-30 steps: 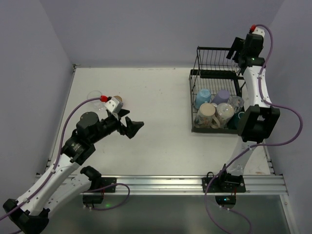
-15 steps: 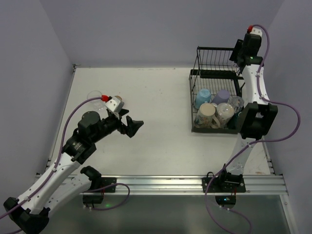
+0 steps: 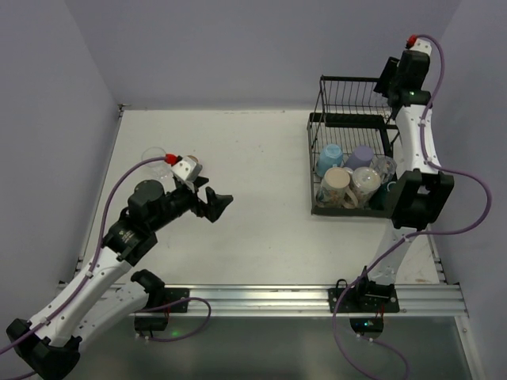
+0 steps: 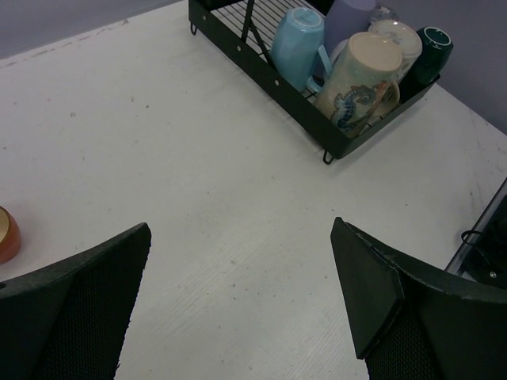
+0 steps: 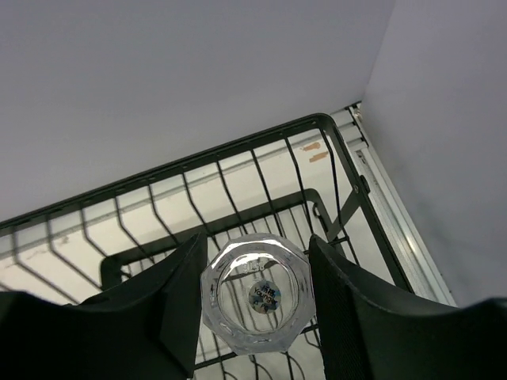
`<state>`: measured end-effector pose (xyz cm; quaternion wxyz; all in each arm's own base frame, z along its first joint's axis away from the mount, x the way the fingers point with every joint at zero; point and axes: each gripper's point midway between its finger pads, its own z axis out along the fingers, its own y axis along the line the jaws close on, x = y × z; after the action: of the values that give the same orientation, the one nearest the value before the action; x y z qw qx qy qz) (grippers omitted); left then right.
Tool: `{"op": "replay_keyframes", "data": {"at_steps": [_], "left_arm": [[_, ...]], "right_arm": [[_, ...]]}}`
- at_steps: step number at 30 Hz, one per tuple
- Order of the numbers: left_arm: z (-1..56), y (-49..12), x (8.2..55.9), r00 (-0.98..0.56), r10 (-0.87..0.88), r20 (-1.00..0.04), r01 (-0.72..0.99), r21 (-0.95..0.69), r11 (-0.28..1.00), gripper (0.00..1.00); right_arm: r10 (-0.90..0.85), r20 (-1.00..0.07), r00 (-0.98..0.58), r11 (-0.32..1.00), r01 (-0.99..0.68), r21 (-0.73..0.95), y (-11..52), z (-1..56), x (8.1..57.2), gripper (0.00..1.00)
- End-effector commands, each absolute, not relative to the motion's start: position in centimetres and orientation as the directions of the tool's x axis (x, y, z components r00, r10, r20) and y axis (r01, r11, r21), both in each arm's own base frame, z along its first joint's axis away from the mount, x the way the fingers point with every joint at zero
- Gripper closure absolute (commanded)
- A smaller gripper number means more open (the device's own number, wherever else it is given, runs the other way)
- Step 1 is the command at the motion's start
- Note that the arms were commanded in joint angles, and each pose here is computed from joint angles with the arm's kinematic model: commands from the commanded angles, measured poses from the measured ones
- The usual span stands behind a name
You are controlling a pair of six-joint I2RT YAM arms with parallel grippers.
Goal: Unload the cups from the dish rack
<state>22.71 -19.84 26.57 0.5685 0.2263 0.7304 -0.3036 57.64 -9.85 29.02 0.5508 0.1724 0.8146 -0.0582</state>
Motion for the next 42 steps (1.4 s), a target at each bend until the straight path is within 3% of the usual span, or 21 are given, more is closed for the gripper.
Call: {"op": "replay_keyframes", "data": {"at_steps": [1, 6, 11, 20, 22, 30, 42], "left_arm": [[26.4, -19.9, 22.9, -0.247, 0.001, -0.969, 0.675, -0.171, 0.718, 0.0], [27.0, -21.1, 23.2, -0.271, -0.018, -0.962, 0.697, -0.209, 0.686, 0.0], [28.9, -23.0, 22.7, -0.31, -0.077, -0.948, 0.737, -0.291, 0.61, 0.0], [33.2, -27.6, 21.1, -0.421, -0.261, -0.869, 0.814, -0.488, 0.315, 0.0], [34.0, -28.7, 21.3, -0.434, -0.283, -0.855, 0.826, -0.503, 0.254, 0.0], [37.3, -35.1, 19.4, -0.493, -0.276, -0.825, 0.847, -0.528, 0.066, 0.1], [38.0, -39.8, 20.3, -0.487, -0.295, -0.822, 0.855, -0.518, 0.032, 0.16]], "right_arm": [[0.248, -0.966, -0.077, 0.939, 0.266, 0.22, -8.4, 40.4, 55.2, 0.97], [0.361, -0.932, -0.011, 0.923, 0.147, 0.356, -5.6, 43.5, 52.6, 0.97], [0.487, -0.872, 0.058, 0.873, -0.069, 0.483, -1.3, 46.1, 46.9, 0.97], [0.684, -0.719, -0.121, 0.623, -0.416, 0.663, 7.7, 41.6, 35.9, 0.98], [0.684, -0.702, -0.198, 0.584, -0.429, 0.69, 9.5, 38.7, 34.2, 0.98], [0.663, -0.677, -0.32, 0.432, -0.574, 0.695, 15.1, 37.0, 26.8, 0.98], [0.643, -0.636, -0.426, 0.304, -0.62, 0.723, 17.5, 35.8, 24.5, 0.98]]}}
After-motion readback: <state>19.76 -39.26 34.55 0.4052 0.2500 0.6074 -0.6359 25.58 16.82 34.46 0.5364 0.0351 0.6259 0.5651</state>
